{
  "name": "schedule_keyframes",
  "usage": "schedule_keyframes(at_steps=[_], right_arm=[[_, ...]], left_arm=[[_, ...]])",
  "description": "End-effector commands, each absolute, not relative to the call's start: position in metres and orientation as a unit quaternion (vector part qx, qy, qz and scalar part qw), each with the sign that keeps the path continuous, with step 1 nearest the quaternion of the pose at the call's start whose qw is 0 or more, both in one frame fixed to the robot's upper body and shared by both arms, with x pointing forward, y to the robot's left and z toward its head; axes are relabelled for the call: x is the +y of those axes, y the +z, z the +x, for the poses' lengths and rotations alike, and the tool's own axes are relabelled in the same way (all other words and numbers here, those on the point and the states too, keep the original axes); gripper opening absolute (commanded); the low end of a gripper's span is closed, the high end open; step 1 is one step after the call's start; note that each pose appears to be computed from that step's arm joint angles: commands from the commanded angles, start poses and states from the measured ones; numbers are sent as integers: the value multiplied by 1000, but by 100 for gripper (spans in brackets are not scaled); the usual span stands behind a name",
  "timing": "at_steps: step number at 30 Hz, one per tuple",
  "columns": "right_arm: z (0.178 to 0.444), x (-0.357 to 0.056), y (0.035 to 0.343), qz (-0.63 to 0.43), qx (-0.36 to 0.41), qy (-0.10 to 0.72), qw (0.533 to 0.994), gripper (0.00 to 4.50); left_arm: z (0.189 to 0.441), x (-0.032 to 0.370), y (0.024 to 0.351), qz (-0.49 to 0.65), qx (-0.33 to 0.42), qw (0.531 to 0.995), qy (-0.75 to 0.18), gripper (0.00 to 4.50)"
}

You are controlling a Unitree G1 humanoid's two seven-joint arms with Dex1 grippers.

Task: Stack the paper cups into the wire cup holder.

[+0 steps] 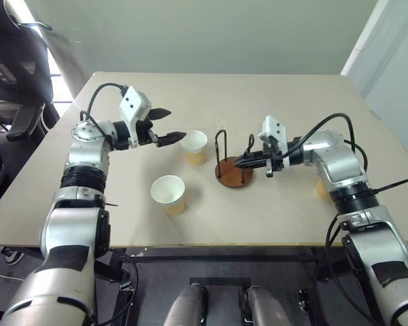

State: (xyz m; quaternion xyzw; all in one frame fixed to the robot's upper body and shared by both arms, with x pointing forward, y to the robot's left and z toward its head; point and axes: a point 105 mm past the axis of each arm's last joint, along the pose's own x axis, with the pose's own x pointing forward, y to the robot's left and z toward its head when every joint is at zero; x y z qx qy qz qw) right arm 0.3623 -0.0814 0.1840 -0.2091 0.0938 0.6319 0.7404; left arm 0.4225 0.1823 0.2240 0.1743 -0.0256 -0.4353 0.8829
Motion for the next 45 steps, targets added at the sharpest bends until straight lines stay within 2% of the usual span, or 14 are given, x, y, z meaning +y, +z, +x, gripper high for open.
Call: schedule_keyframes(at_steps=[1, 21, 22, 23, 26, 34, 45], right_arm=[[363, -80, 195, -223, 74, 638, 734, 3], [372, -79, 183, -262, 108, 655, 700, 3], [372, -79, 182, -262, 109, 656, 699, 55], [372, -79, 183, -263, 110, 656, 699, 71], [374, -81, 183, -268, 111, 655, 698, 163], [376, -89, 181, -285, 115, 646, 699, 435], [385, -102, 188, -321, 87, 612, 717, 444]], left_arm=[[422, 184, 243, 193, -48, 880, -431, 450], [421, 183, 245, 194, -49, 879, -433, 450], [421, 183, 245, 194, -49, 879, -433, 450], [421, 182, 245, 194, -48, 879, -433, 450], [421, 182, 245, 194, -48, 879, -432, 450], [421, 181, 245, 194, -48, 879, -434, 450], [423, 177, 244, 191, -49, 879, -434, 450]])
